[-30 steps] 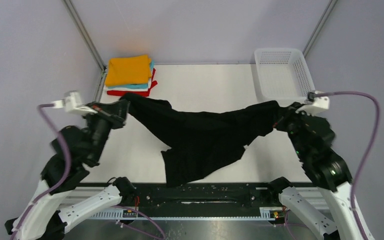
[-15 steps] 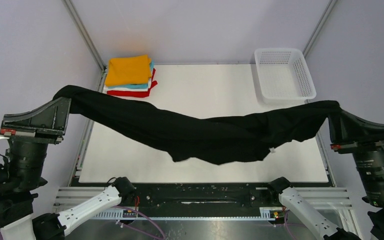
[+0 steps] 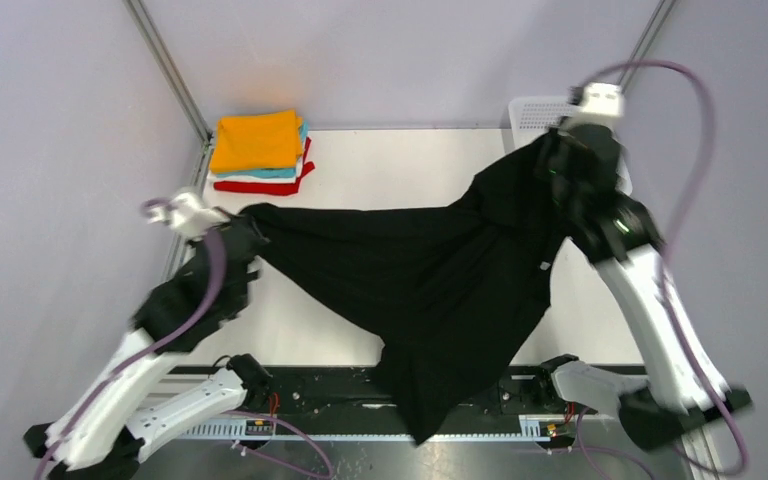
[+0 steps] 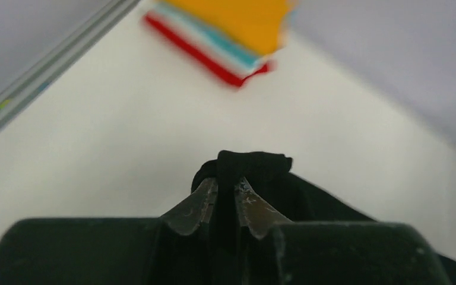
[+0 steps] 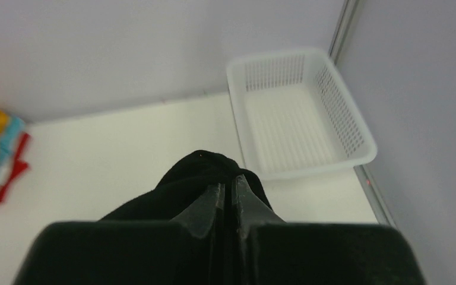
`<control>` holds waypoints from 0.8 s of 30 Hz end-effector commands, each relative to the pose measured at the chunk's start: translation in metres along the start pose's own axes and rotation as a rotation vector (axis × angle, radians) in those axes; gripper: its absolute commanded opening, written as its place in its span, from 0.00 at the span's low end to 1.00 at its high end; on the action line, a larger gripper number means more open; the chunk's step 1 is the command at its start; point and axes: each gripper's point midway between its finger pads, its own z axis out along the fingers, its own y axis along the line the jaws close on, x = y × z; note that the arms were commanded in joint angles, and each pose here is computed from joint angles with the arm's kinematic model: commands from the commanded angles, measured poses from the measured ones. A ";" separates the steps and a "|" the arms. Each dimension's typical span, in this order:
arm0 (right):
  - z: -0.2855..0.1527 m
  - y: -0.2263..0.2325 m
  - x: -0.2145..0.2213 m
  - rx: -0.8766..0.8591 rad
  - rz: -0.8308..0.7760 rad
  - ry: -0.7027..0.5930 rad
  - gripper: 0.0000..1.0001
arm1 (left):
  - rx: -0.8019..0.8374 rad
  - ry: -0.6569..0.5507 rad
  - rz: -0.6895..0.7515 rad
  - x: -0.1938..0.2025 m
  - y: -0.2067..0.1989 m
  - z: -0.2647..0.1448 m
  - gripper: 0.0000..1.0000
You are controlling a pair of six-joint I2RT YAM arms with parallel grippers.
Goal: Fold and stack the t-shirts
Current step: Flatten out the tshirt
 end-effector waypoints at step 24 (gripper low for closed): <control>-0.051 0.179 0.275 -0.592 0.020 0.708 0.99 | 0.149 0.844 -0.106 0.236 -0.018 0.119 0.99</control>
